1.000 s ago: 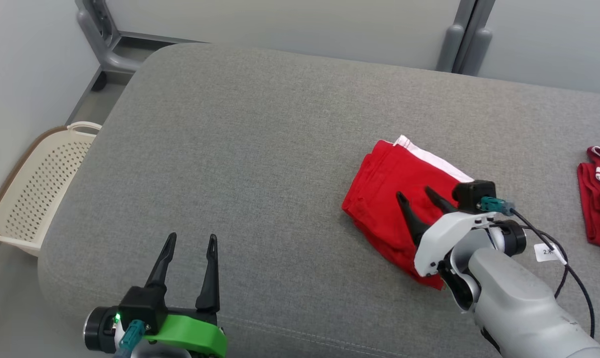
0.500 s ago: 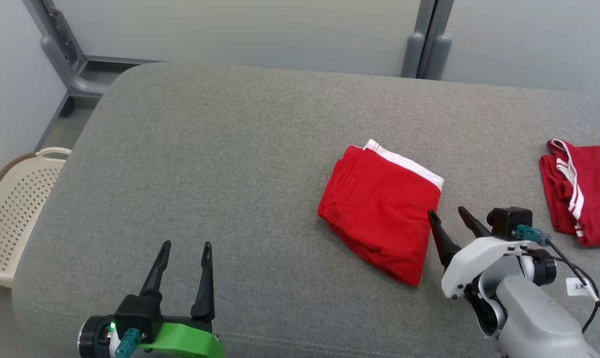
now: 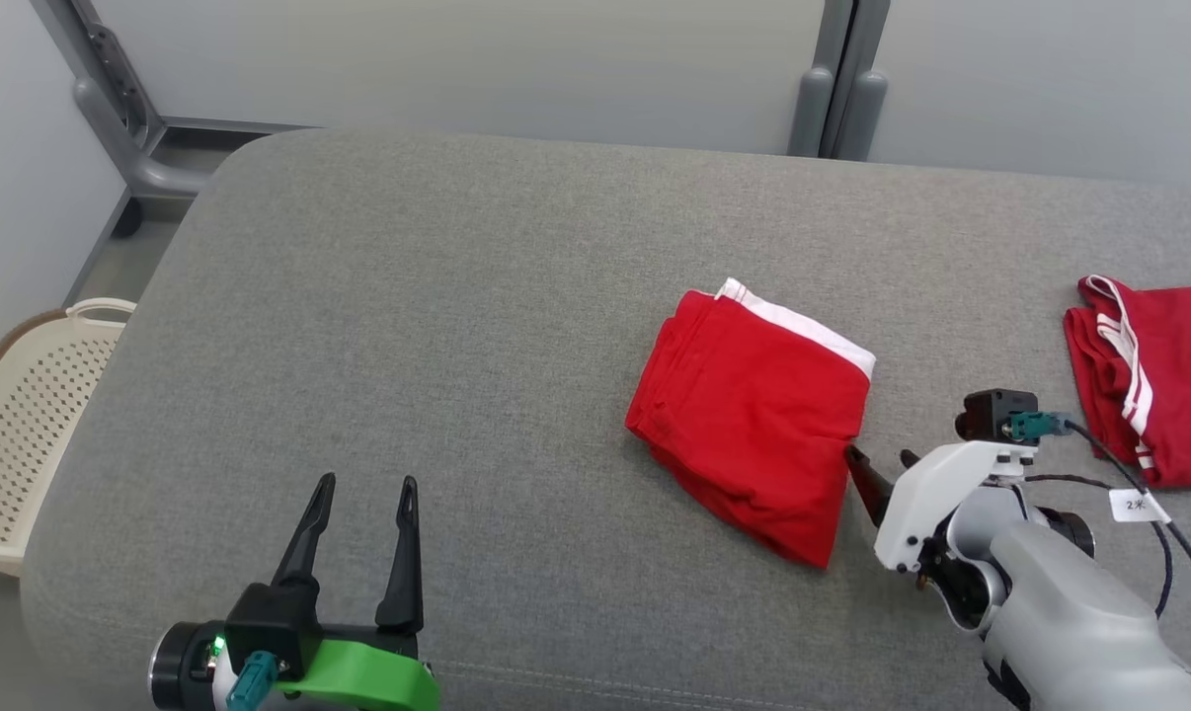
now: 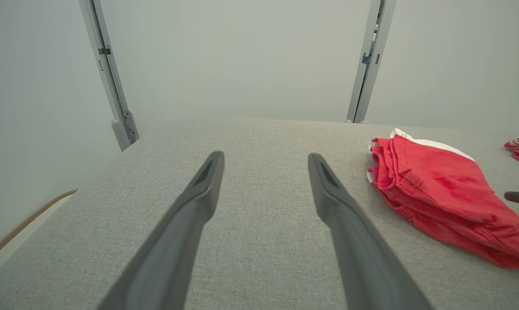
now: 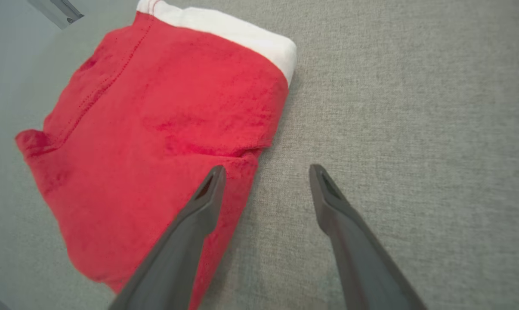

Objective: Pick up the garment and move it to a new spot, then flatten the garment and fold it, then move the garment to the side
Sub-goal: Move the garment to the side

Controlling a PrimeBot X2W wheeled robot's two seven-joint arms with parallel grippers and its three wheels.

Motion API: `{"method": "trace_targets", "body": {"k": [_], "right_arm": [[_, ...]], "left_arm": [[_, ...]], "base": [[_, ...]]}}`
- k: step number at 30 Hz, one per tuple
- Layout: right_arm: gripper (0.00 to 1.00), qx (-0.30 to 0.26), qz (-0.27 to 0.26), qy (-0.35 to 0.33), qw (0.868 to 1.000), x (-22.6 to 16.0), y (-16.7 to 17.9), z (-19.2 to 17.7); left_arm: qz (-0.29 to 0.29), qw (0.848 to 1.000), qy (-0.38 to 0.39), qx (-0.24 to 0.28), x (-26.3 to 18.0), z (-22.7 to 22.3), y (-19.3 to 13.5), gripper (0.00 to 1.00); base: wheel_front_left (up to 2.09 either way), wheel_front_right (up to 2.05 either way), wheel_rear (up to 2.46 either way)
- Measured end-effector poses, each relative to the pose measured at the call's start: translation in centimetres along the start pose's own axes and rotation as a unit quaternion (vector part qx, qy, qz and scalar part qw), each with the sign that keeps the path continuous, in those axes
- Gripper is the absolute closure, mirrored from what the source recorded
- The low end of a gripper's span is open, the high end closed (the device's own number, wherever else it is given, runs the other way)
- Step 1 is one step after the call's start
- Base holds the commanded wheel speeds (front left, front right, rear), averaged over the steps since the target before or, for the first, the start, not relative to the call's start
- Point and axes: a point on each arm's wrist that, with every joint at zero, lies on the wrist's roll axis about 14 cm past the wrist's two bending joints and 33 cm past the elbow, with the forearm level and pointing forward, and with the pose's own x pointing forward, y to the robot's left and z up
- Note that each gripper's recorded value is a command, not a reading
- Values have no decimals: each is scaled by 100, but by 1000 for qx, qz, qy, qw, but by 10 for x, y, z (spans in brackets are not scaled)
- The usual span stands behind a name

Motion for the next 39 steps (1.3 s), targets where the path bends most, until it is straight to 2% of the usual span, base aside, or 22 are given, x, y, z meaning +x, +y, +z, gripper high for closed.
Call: {"method": "trace_targets", "body": {"k": [5, 12, 21, 27, 31, 32, 33, 34, 39], "right_arm": [[0, 31, -4, 43, 999, 9, -1, -2], [0, 42, -4, 103, 994, 23, 0, -7], [0, 107, -2, 167, 980, 39, 3, -9], [0, 170, 3, 200, 965, 46, 9, -11], [0, 177, 6, 208, 962, 51, 12, -13], [40, 178, 7, 209, 962, 52, 13, -14], [74, 177, 7, 206, 962, 54, 13, -14], [100, 176, 7, 203, 963, 55, 13, -13], [100, 161, 12, 204, 966, 57, 16, -15]], "left_arm": [[8, 1000, 2, 2, -2, -1, 5, 0], [16, 1000, 8, 3, -1, -4, 10, 0], [22, 1000, 18, 5, 1, -9, 13, 0], [27, 999, 21, 5, 2, -10, 16, 0], [33, 999, 26, 6, 0, -13, 19, 0], [34, 999, 27, 6, 0, -13, 19, 0], [36, 999, 28, 5, 0, -14, 20, 0], [38, 999, 28, 4, 0, -14, 21, 0], [43, 999, 29, 5, 1, -15, 23, 0]], "base": [[0, 0, 0], [0, 0, 0], [0, 0, 0], [0, 0, 0], [0, 0, 0], [0, 0, 0], [0, 0, 0], [0, 0, 0], [0, 0, 0]]}}
